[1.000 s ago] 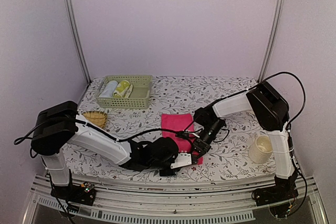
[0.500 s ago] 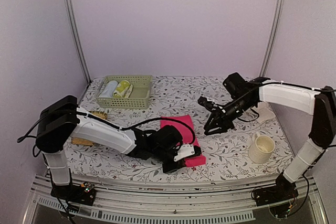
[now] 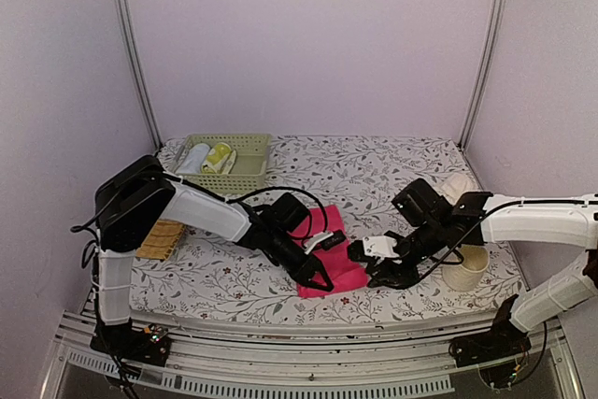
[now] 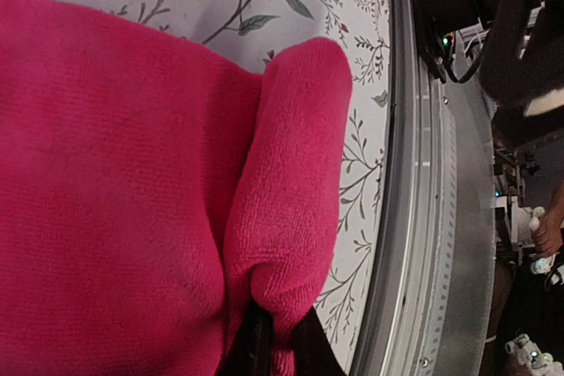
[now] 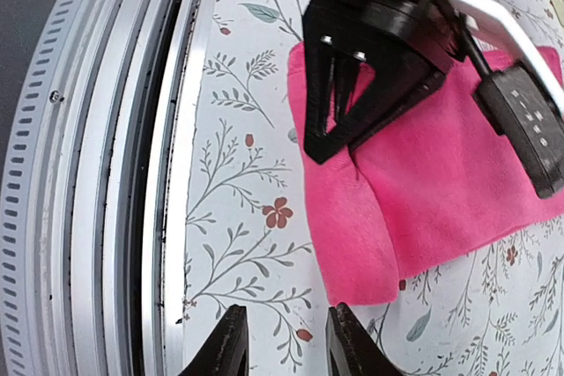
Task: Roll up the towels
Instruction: Roll the towel at the center of the board.
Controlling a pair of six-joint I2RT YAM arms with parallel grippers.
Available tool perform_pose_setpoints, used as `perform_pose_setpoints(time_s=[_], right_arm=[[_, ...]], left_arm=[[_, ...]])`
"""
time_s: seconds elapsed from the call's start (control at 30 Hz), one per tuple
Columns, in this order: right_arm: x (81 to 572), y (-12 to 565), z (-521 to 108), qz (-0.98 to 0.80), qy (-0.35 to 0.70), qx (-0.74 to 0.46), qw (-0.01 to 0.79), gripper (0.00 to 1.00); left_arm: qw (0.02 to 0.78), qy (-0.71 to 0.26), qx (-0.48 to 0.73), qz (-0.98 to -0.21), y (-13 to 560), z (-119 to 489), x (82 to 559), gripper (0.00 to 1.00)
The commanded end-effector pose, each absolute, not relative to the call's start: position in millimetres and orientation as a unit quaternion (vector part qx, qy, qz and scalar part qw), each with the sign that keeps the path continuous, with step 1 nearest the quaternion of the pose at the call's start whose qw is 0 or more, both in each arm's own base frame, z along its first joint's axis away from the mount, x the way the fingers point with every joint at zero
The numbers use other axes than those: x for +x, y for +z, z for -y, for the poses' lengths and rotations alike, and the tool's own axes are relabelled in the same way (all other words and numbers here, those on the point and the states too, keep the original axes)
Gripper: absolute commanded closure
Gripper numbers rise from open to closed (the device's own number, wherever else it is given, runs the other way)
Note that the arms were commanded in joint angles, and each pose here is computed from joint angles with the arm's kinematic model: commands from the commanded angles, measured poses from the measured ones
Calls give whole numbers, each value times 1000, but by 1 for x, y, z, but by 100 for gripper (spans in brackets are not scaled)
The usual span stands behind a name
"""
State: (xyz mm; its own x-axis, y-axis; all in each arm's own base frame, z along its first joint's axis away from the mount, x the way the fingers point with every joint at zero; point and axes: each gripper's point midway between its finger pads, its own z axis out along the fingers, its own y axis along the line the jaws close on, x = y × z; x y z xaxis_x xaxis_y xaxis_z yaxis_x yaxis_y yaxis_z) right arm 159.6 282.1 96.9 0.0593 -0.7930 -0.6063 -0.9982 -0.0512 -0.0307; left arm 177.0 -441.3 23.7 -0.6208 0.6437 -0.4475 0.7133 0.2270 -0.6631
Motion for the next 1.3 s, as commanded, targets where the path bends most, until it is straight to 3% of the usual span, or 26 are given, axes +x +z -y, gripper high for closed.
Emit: perform_pose_setpoints(time_s=[0.0,0.53,0.67,0.83,1.0,1.27], right_arm=[[175,96,-305,-614,143,-716,301,65],[184,27,-342,-604,116,-740,272,63],[172,28,-346,-599,147,-746,251,89],[144,23,-338,-595,195,-759,180,97],[117,26,-331,-609,256,-745,88,97],[122,31,-336,-658,368,-656,-42,97]], left_arm=[[-52,-465,356,-809,5,425,163,100],[-54,-475,321,-817,-4,418,172,100],[-38,-472,326,-819,-1,417,177,93],[64,-454,347,-818,31,406,193,68],[208,-428,347,-808,73,374,197,53],[410,-330,404,-748,108,334,142,55]])
